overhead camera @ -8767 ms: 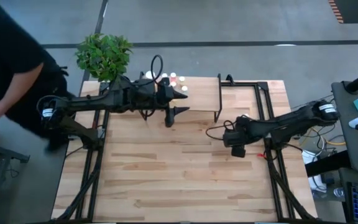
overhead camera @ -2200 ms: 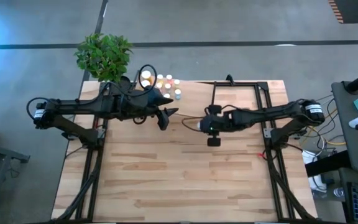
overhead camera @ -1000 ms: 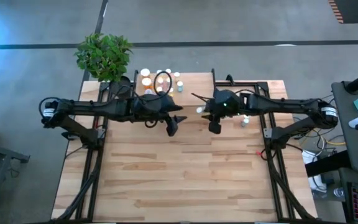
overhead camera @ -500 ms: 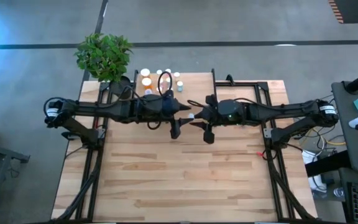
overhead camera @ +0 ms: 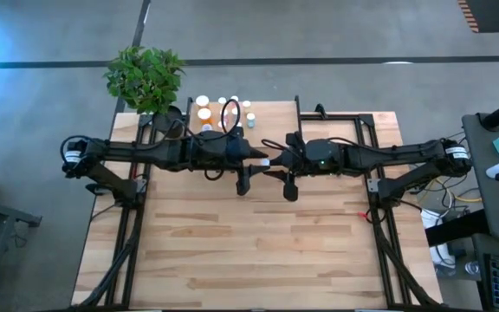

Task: Pick and place medicine bottles onto shelf by color
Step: Put the yellow pill bottle on the shelf

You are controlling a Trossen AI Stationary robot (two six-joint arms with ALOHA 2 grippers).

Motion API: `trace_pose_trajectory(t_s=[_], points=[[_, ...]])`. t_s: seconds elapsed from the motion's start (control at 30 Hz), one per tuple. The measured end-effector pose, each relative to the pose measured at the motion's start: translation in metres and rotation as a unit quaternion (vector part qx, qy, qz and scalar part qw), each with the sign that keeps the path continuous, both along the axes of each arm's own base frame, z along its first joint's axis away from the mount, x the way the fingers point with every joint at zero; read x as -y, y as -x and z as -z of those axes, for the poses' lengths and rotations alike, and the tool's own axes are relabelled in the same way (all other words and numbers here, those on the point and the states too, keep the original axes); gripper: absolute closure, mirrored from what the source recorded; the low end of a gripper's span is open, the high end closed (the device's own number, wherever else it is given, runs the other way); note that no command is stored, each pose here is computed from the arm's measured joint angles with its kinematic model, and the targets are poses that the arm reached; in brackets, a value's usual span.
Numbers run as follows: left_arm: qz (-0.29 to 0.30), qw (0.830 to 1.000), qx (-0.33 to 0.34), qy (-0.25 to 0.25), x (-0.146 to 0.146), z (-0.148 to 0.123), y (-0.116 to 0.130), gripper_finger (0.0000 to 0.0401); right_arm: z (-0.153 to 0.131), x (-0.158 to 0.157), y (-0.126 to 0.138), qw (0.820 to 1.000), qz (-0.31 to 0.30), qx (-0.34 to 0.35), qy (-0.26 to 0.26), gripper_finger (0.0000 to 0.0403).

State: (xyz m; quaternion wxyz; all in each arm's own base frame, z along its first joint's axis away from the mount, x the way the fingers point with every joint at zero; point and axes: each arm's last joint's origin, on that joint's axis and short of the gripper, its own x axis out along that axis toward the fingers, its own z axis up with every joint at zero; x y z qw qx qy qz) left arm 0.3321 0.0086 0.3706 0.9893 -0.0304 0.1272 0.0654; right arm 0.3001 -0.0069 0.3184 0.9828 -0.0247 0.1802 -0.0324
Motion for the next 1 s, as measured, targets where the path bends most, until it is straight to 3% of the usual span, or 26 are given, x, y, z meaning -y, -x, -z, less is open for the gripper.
trace_pose_trajectory(t_s=[0.23,0.57,0.73,1.0], points=[[0.001,1.000,-0.001,0.000,0.000,0.000,0.000,0.0301,0.000,0.000,0.000,1.000,0.000,0.000,0.000,0.0305],[-0.009,1.000,-0.004,-0.002,-0.002,0.002,0.000,0.0300,0.002,0.003,0.001,0.999,0.046,-0.011,0.009,0.0296],[-0.030,1.000,-0.007,-0.008,-0.007,0.002,0.001,0.0299,0.004,0.006,0.004,0.994,0.101,-0.027,0.014,0.0251],[-0.064,0.998,-0.006,-0.012,-0.020,0.000,0.004,0.0299,0.008,0.007,0.007,0.990,0.137,-0.041,-0.012,0.0146]])
